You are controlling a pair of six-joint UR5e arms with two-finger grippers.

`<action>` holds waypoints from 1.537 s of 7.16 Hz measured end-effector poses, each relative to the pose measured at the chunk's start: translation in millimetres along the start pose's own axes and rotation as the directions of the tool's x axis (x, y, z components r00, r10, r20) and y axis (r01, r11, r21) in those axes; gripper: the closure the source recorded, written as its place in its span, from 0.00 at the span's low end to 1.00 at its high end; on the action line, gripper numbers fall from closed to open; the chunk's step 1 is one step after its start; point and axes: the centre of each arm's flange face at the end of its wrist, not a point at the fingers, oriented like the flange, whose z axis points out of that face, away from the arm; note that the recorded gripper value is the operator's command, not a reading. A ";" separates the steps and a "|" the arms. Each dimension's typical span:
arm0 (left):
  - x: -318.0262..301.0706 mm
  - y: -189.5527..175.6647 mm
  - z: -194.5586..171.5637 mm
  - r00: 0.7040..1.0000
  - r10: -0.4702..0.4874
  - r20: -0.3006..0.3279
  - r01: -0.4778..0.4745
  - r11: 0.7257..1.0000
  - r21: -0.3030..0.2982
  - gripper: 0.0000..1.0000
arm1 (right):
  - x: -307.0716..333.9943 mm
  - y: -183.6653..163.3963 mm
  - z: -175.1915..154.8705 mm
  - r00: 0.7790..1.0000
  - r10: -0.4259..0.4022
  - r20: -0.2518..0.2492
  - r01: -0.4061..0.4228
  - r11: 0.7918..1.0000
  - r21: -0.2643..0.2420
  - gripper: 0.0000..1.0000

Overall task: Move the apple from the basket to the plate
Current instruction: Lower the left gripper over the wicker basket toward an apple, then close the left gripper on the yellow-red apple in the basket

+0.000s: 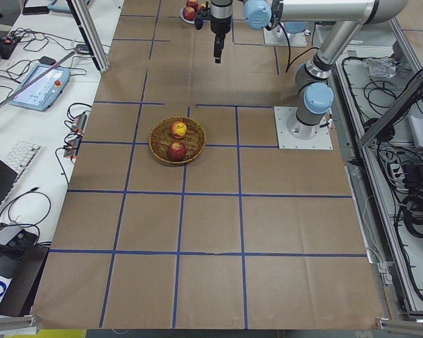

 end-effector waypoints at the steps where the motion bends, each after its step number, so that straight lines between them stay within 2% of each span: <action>1: -0.5 -0.2 1.0 1.000 0.003 0.002 -0.003 1.000 -0.003 0.00 | 0.0 0.0 0.0 1.000 -0.001 0.000 0.001 1.000 0.000 0.00; 4: -4.6 -3.9 -2.5 1.000 0.006 0.028 -0.006 1.000 0.000 0.00 | 0.0 0.0 0.0 1.000 -0.001 0.000 0.001 1.000 0.000 0.00; 7: -7.2 -24.6 11.4 0.999 0.008 0.039 -0.010 0.998 0.056 0.00 | 0.0 0.0 0.0 1.000 -0.001 0.000 0.001 1.000 0.000 0.00; 9: -18.3 -55.3 40.2 0.994 0.092 0.056 -0.097 0.992 0.085 0.00 | 0.0 0.0 0.1 1.000 -0.001 0.000 0.001 1.000 0.000 0.00; 11: -55.8 -85.8 80.9 0.980 0.191 0.060 -0.195 0.979 0.058 0.00 | 0.0 0.0 0.0 1.000 -0.001 0.000 0.001 1.000 0.000 0.00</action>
